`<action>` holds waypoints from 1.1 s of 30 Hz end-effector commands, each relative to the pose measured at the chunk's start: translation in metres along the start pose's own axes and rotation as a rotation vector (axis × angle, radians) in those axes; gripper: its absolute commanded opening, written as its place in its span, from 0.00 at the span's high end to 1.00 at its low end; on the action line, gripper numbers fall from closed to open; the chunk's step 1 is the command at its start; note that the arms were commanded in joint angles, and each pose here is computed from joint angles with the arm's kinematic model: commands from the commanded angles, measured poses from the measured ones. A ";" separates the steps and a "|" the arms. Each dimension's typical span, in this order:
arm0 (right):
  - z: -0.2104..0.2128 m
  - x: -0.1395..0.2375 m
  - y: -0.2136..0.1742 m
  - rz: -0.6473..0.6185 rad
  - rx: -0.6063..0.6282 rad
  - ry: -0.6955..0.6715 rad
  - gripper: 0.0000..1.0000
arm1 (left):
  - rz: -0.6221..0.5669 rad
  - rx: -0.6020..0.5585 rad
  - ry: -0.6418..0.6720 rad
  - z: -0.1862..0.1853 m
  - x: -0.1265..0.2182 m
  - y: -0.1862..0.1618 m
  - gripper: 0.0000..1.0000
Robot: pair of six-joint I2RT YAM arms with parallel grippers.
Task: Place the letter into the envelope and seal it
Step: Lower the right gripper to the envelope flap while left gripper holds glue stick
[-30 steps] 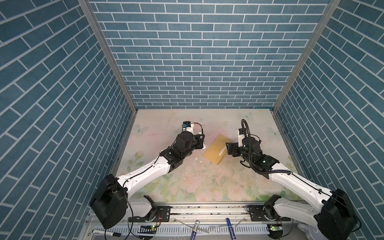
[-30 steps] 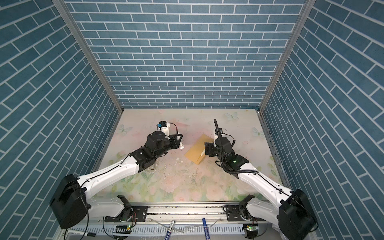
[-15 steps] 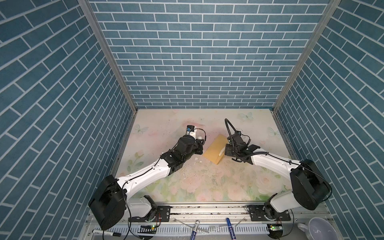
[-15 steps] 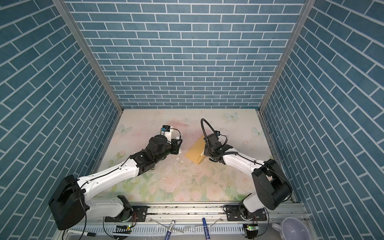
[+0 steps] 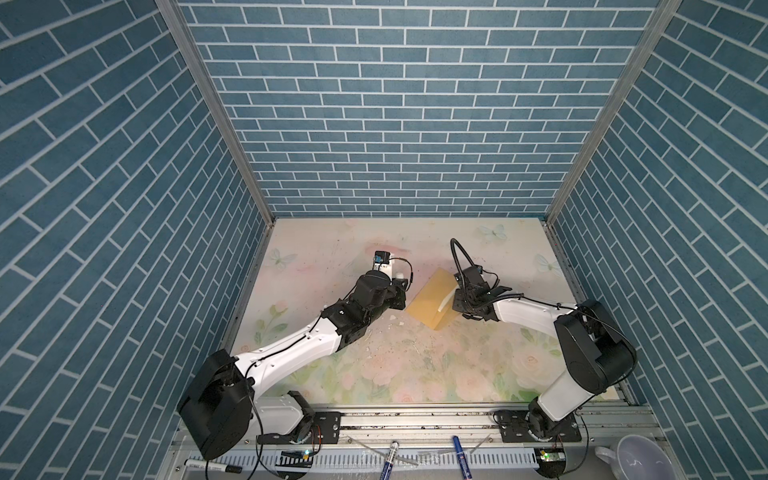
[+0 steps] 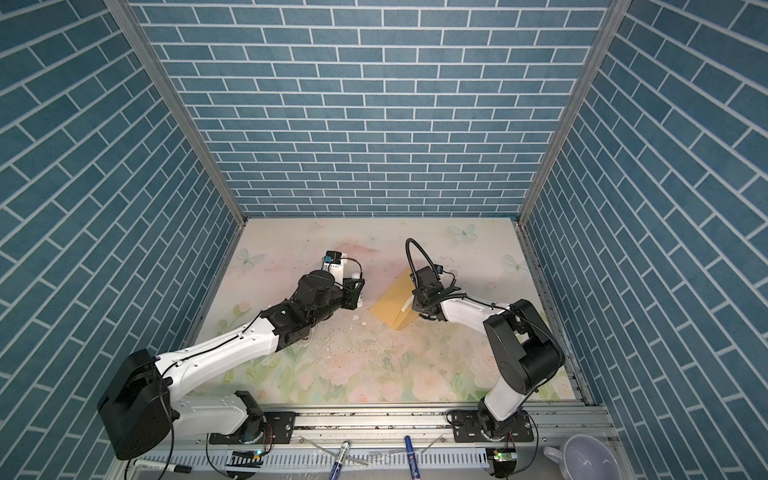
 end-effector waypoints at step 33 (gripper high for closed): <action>0.025 0.072 0.048 -0.046 0.332 0.353 0.52 | 0.107 -0.088 -0.066 -0.025 -0.057 -0.065 1.00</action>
Point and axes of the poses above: each gripper's point midway between its finger pads, its own x axis back along the fingers, its own z axis along the line the jaws close on, y = z × x, the point moved 3 cm from there along x, back along the fingers, and after that the axes turned 5 degrees about -x, right-handed, at the moved point
